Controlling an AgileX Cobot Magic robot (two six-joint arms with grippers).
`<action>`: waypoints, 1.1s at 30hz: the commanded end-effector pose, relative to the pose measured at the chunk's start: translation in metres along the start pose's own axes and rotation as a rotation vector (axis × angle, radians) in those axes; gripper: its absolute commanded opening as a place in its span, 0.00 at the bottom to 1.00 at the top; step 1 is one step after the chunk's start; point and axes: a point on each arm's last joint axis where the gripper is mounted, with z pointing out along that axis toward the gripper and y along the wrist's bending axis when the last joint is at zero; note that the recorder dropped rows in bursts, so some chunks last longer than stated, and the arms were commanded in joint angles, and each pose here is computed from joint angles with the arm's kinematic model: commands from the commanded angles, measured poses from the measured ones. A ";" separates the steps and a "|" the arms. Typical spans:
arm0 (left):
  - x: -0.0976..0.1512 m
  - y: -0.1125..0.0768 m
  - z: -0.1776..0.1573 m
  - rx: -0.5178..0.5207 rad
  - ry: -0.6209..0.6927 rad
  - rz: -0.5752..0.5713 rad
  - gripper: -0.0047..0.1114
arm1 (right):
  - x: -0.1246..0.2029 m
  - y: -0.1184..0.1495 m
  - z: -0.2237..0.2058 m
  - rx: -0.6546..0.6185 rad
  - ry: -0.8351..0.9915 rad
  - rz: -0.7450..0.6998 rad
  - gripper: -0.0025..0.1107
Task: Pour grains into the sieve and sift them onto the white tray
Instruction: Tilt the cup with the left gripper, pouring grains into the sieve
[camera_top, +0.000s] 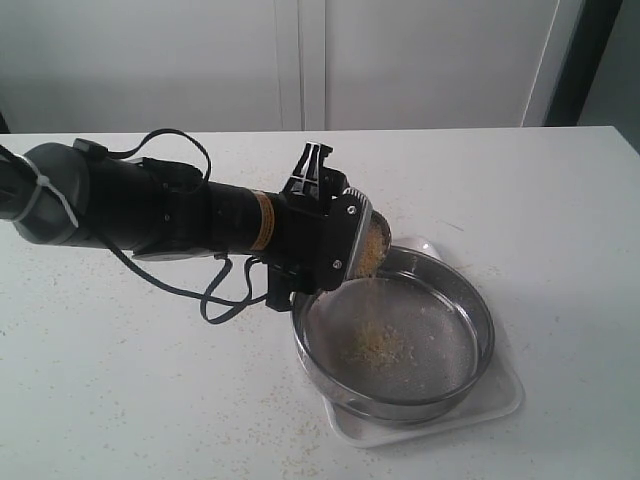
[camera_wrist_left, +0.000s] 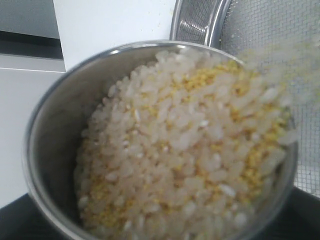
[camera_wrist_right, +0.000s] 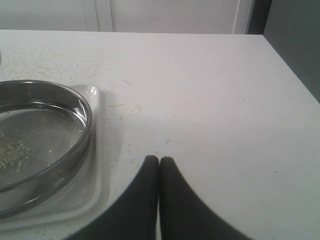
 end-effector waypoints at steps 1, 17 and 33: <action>-0.004 0.006 -0.003 -0.025 -0.021 0.001 0.04 | 0.000 0.000 0.000 0.002 -0.013 0.000 0.02; -0.004 0.006 -0.003 -0.028 -0.024 0.103 0.04 | 0.000 0.000 0.000 0.002 -0.013 0.000 0.02; -0.006 0.013 0.000 -0.062 -0.042 0.156 0.04 | 0.000 0.000 0.000 0.002 -0.013 0.000 0.02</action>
